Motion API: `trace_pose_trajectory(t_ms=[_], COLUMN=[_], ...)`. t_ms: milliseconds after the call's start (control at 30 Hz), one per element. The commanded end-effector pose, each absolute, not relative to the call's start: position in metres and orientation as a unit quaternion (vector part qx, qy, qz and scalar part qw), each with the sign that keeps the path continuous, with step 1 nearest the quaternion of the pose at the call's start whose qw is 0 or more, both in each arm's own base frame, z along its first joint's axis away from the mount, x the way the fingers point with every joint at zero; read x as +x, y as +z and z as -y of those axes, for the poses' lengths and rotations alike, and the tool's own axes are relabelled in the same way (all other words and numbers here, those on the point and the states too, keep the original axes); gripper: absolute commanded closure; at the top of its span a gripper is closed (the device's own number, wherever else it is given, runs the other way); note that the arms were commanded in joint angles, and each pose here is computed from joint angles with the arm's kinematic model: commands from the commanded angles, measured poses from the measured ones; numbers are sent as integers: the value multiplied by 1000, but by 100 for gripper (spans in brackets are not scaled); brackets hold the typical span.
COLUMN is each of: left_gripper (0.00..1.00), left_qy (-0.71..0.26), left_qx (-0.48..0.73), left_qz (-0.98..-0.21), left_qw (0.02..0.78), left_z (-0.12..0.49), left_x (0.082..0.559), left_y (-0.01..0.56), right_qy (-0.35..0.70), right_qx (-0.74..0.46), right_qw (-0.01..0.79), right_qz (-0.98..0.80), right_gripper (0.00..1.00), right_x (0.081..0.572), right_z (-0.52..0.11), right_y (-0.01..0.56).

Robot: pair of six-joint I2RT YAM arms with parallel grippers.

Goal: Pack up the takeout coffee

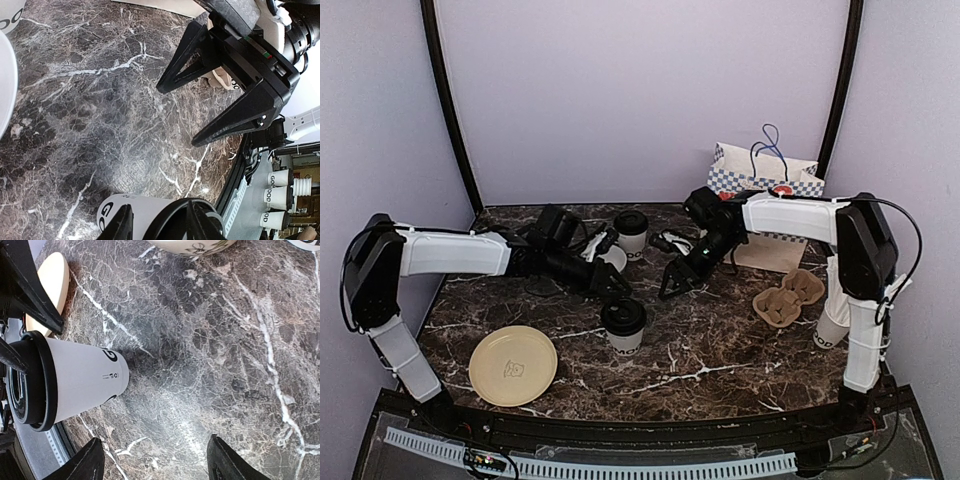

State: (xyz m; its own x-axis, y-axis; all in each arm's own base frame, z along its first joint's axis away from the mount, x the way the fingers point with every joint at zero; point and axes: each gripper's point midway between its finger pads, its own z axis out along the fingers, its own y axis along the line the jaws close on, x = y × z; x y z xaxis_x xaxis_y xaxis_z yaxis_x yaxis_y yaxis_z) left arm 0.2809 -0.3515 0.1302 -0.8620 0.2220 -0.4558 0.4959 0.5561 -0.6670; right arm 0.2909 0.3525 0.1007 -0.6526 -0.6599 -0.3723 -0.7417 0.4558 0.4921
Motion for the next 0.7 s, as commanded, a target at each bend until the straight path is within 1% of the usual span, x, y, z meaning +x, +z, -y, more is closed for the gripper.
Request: trace_pose_trajectory(t_ms=[0, 133, 300, 367, 467, 567, 667], left_gripper=[59, 53, 51, 53, 58, 63, 66], left_qy=[-431, -418, -368, -357, -366, -388, -412], left_qx=[198, 195, 162, 139, 121, 124, 122], left_qz=[-861, -861, -879, -888, -893, -887, -883], left_qw=[185, 214, 257, 253, 234, 216, 188], left_z=[348, 345, 319, 300, 284, 284, 289], left_x=[283, 291, 299, 300, 294, 286, 275], left_y=[150, 166, 183, 181, 171, 165, 157], right_qy=[338, 383, 437, 451, 453, 450, 451], right_qx=[-420, -429, -437, -440, -446, -454, -456], right_qw=[75, 58, 45, 40, 33, 25, 12], right_qz=[-839, -816, -785, -775, -771, -768, -767], right_gripper=[30, 29, 30, 30, 29, 30, 30], right_x=[293, 271, 238, 228, 217, 210, 206], right_z=[-357, -359, -362, -364, -370, -380, -388], right_y=[117, 129, 148, 152, 151, 147, 142])
